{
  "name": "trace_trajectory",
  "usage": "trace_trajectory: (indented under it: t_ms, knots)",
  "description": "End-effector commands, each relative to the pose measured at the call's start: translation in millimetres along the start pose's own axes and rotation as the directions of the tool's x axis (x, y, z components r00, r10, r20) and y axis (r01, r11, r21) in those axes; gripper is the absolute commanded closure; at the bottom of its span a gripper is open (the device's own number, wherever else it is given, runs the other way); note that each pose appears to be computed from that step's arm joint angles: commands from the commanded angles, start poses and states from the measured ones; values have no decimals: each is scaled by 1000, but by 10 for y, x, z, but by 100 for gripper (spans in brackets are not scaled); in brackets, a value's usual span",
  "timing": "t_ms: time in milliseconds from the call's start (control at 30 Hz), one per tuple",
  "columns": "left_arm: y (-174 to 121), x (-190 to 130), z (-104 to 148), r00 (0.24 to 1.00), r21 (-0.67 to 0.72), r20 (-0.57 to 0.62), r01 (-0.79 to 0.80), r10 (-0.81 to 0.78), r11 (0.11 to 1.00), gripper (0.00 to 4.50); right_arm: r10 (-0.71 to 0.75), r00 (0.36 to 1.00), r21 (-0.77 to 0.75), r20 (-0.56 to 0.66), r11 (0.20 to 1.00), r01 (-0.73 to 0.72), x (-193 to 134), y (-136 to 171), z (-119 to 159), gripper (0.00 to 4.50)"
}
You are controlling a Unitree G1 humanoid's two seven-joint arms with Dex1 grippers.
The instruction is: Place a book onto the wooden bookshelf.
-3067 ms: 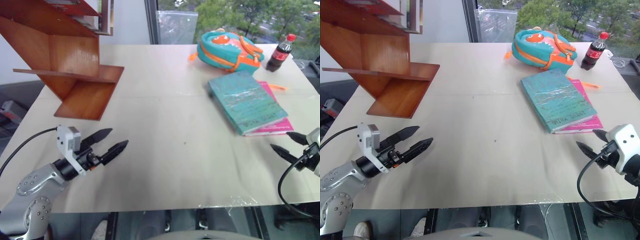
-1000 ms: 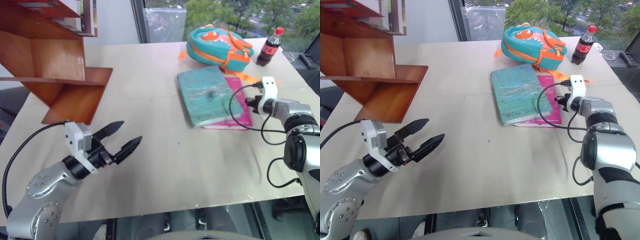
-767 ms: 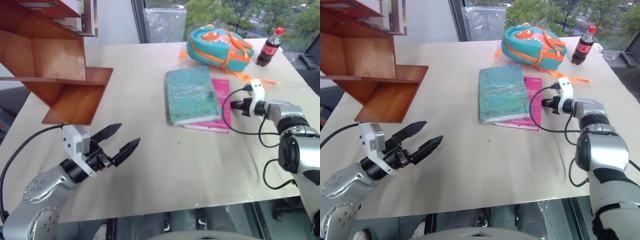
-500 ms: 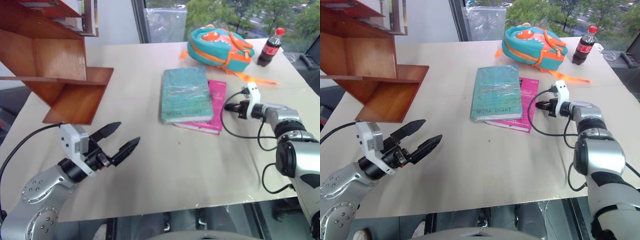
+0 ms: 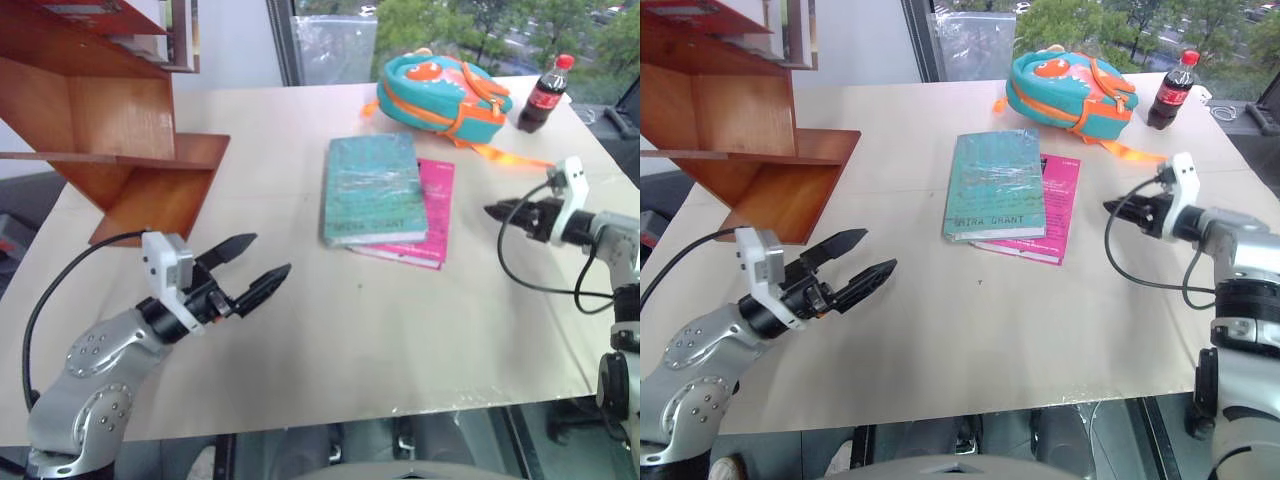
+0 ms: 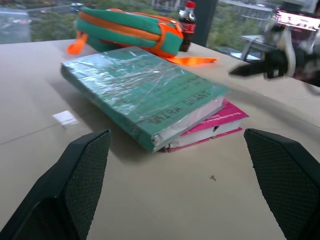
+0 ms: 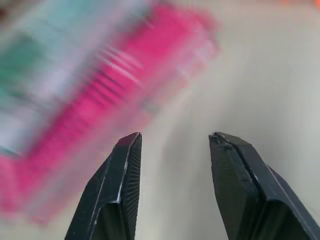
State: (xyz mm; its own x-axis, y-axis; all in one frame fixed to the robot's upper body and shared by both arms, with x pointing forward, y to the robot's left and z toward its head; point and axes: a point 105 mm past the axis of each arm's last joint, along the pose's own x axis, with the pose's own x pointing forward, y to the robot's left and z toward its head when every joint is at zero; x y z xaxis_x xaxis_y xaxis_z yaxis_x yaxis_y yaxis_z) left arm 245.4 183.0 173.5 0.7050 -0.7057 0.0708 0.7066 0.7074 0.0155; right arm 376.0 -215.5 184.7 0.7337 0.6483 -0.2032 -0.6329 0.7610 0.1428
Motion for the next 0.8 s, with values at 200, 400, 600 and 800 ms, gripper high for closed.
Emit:
trace_trajectory:
  t_ms: [200,400,600,800]
  knots:
    - [-5,-35,26,1000,29,5,-3,2,1000,0,132,991,-116,31,985,-128,551,679,404,281]
    - [-26,-105,18,999,36,9,-42,41,998,0,199,979,-285,-53,936,-206,960,887,195,445]
    - [-19,-164,13,996,42,14,-85,85,995,0,276,935,-357,-223,869,-341,1091,960,-281,445]
    - [-8,-202,-2,994,37,17,-110,109,993,0,337,858,-314,-387,827,-467,778,823,-727,445]
